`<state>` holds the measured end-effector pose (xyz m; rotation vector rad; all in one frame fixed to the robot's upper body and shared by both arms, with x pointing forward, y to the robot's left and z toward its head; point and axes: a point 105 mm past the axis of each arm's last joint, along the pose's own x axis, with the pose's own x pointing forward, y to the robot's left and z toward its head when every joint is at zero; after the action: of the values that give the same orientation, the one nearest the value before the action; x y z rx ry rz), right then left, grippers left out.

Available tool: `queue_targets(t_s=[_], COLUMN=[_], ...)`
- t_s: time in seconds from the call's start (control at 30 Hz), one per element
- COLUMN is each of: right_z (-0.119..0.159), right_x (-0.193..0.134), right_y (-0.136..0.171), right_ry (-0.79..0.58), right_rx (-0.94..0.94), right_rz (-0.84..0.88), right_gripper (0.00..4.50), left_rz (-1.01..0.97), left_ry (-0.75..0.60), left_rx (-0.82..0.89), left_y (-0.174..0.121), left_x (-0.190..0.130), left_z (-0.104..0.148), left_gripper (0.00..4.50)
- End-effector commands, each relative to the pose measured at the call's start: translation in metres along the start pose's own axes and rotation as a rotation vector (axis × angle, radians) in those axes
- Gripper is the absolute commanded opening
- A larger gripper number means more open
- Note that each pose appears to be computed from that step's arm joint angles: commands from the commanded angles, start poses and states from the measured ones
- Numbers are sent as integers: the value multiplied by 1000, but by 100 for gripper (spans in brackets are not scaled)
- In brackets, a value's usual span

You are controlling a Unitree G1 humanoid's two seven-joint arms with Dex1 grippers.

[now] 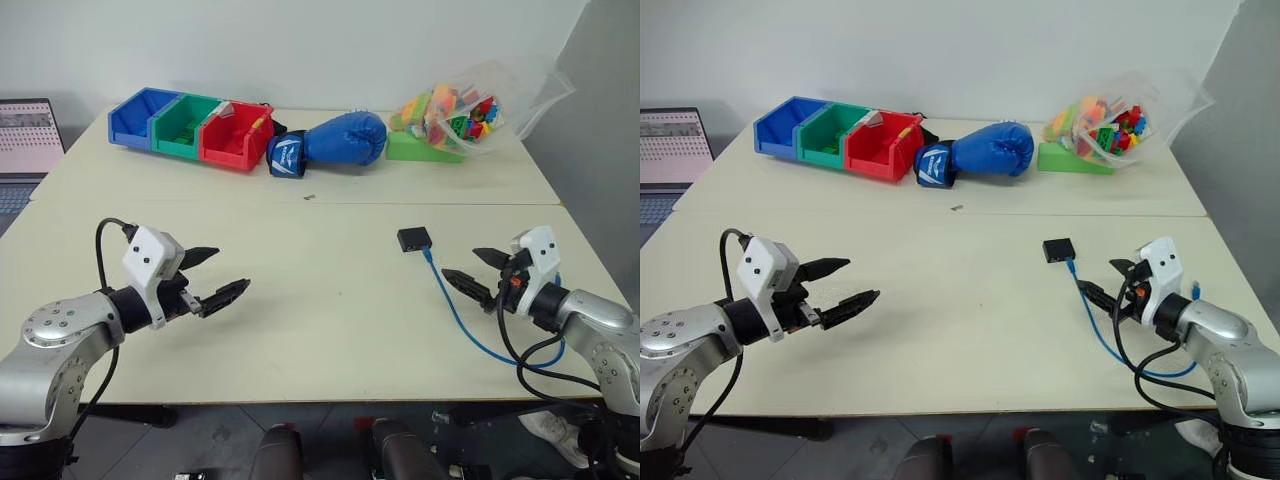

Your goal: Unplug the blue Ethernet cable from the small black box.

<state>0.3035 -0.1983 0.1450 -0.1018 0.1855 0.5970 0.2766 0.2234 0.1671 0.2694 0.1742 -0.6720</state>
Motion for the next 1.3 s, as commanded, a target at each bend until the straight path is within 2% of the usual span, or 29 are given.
queue_targets(t_s=[0.03,0.43,0.57,0.67,0.77,1.0,1.3], right_z=[12,7,-4,-6,-12,-20,-31], right_x=[-2,0,-1,3,10,35,75], right_y=[-4,-9,-21,-19,-17,-5,-4], right_ry=[-43,-16,50,39,37,1,-22], right_rx=[-43,-67,-88,-76,-63,-11,38], right_rz=[-5,-33,-132,-166,-211,-269,-361], right_gripper=[447,447,447,447,447,447,447], left_rz=[-7,7,-76,-179,-252,-466,-578], left_ry=[-44,-32,-24,-73,-139,-106,-75], left_rx=[50,57,46,65,41,83,132], left_y=[-2,0,-9,-23,-34,-65,-81], left_x=[-5,-2,6,16,25,38,48], left_z=[16,13,15,28,41,44,42], left_gripper=[450,450,450,450,450,450,450])
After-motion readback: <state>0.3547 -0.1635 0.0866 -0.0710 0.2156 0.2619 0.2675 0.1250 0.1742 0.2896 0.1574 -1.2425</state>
